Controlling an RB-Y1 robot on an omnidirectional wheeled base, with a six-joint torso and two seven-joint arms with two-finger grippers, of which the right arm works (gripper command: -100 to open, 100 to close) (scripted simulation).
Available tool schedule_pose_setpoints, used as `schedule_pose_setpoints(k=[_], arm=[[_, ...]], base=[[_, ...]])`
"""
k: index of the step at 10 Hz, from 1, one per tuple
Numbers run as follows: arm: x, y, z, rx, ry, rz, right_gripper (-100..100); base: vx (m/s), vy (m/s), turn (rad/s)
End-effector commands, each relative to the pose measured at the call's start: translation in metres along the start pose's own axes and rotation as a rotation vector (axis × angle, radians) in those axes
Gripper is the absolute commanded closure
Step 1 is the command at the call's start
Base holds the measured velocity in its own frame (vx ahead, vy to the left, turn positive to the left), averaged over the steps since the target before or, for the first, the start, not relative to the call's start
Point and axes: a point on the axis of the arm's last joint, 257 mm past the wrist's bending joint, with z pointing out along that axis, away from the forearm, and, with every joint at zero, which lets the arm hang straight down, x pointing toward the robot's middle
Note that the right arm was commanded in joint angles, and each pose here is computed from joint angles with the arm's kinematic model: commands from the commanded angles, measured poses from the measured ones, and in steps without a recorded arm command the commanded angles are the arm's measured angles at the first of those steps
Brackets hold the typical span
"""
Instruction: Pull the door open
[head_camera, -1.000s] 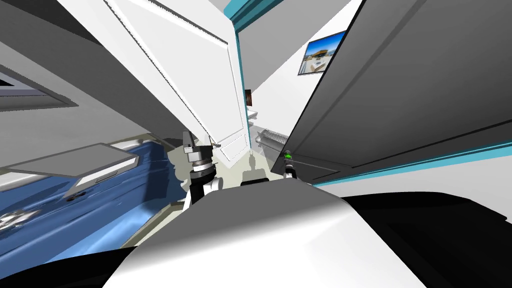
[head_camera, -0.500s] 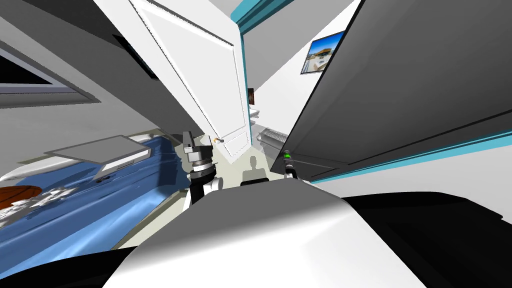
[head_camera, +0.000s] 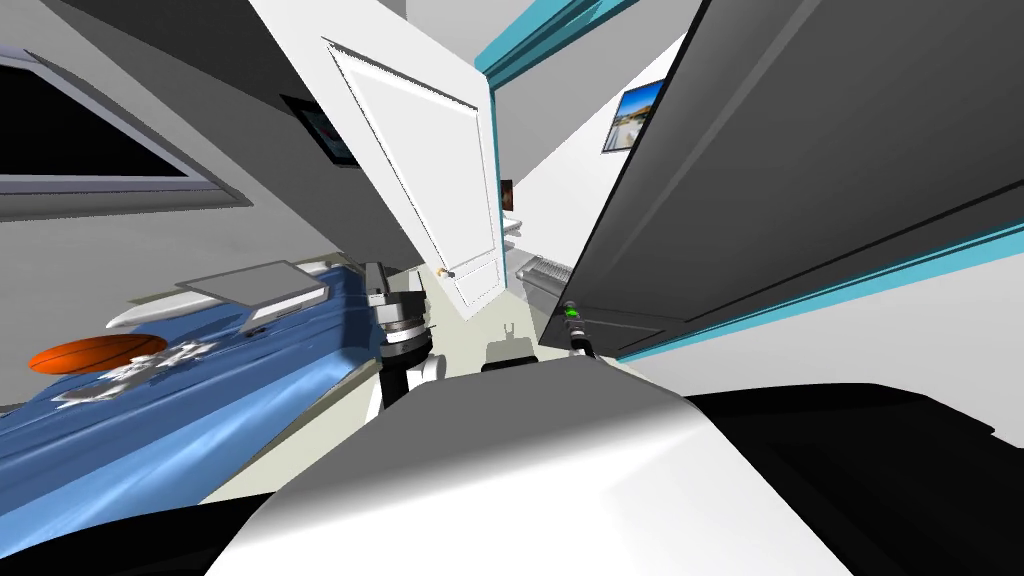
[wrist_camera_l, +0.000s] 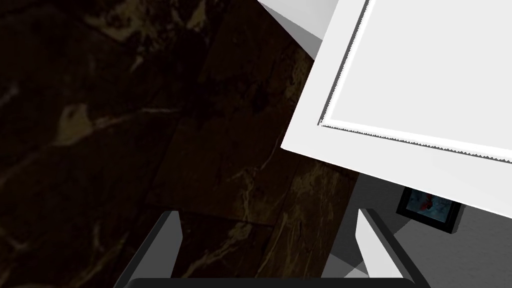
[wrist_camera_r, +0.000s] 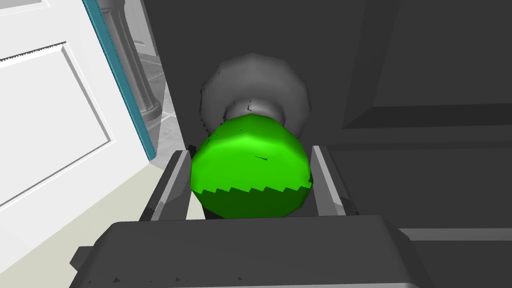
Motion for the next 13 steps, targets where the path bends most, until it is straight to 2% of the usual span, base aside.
schedule_pose_setpoints(k=[1, 6, 7, 8, 9, 13], arm=[[0.001, -0.002, -0.0027, 0.024, 0.004, -0.001, 100], [0.004, -0.009, -0.0141, 0.110, 0.010, -0.001, 100], [0.004, -0.010, -0.0157, 0.120, 0.010, -0.001, 100], [0.003, -0.009, -0.0149, 0.112, 0.007, -0.003, 100], [0.001, -0.010, -0.0219, 0.133, 0.002, -0.003, 100], [0.003, -0.011, -0.0354, 0.190, 0.009, -0.003, 100]], base=[[-0.162, -0.027, 0.097], [-0.248, -0.023, 0.097], [-0.227, -0.009, 0.061], [-0.095, -0.004, 0.007], [-0.132, -0.017, 0.080], [-0.207, -0.050, 0.107]])
